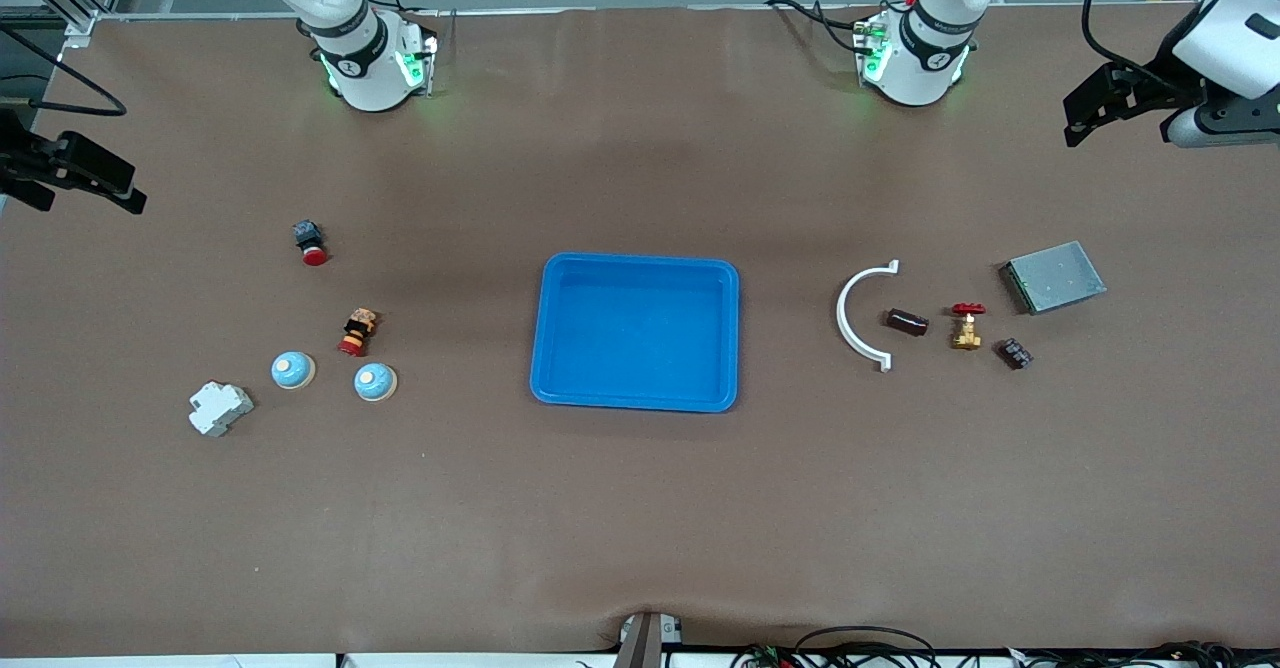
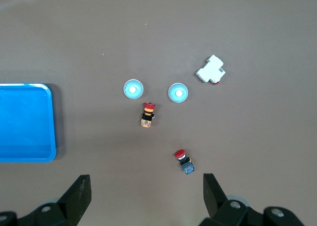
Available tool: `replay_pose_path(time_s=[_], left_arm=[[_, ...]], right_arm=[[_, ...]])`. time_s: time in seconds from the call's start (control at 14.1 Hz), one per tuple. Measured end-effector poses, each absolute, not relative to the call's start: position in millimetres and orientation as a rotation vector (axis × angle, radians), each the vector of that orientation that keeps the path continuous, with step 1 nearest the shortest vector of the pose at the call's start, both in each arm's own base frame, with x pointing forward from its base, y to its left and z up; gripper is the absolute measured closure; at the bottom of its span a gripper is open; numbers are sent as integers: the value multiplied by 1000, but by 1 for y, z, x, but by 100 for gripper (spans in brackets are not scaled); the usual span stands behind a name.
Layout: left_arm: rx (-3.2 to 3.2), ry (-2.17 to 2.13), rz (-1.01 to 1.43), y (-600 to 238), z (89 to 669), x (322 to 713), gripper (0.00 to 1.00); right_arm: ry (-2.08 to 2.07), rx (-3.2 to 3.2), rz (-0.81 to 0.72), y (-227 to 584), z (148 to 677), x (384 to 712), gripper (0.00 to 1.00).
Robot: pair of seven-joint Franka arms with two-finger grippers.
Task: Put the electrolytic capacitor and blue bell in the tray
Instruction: 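Move the left gripper to the capacitors while the right gripper reaches the bells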
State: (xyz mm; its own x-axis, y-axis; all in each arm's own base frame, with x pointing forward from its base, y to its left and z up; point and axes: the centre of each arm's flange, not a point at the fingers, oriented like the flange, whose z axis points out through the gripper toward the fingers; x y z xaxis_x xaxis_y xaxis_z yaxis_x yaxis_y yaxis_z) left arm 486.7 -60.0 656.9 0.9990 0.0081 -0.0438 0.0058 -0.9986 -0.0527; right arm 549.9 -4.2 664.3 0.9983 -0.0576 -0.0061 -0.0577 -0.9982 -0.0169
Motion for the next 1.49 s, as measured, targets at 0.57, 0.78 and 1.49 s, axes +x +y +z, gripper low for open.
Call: replay_pose_path(time_s=[0.57,0.78,1.49], left_arm=[[-3088,-36,128,-54,647,499,0],[-3082,-158,198,-35,620,508,0],[-3048,-449,151,-61,487,523,0]], right_arm=[[82,-3123,30,-1,663,548,0],[82,-3124,34,-1,663,548,0],[27,-3122,53,23,599,596,0]])
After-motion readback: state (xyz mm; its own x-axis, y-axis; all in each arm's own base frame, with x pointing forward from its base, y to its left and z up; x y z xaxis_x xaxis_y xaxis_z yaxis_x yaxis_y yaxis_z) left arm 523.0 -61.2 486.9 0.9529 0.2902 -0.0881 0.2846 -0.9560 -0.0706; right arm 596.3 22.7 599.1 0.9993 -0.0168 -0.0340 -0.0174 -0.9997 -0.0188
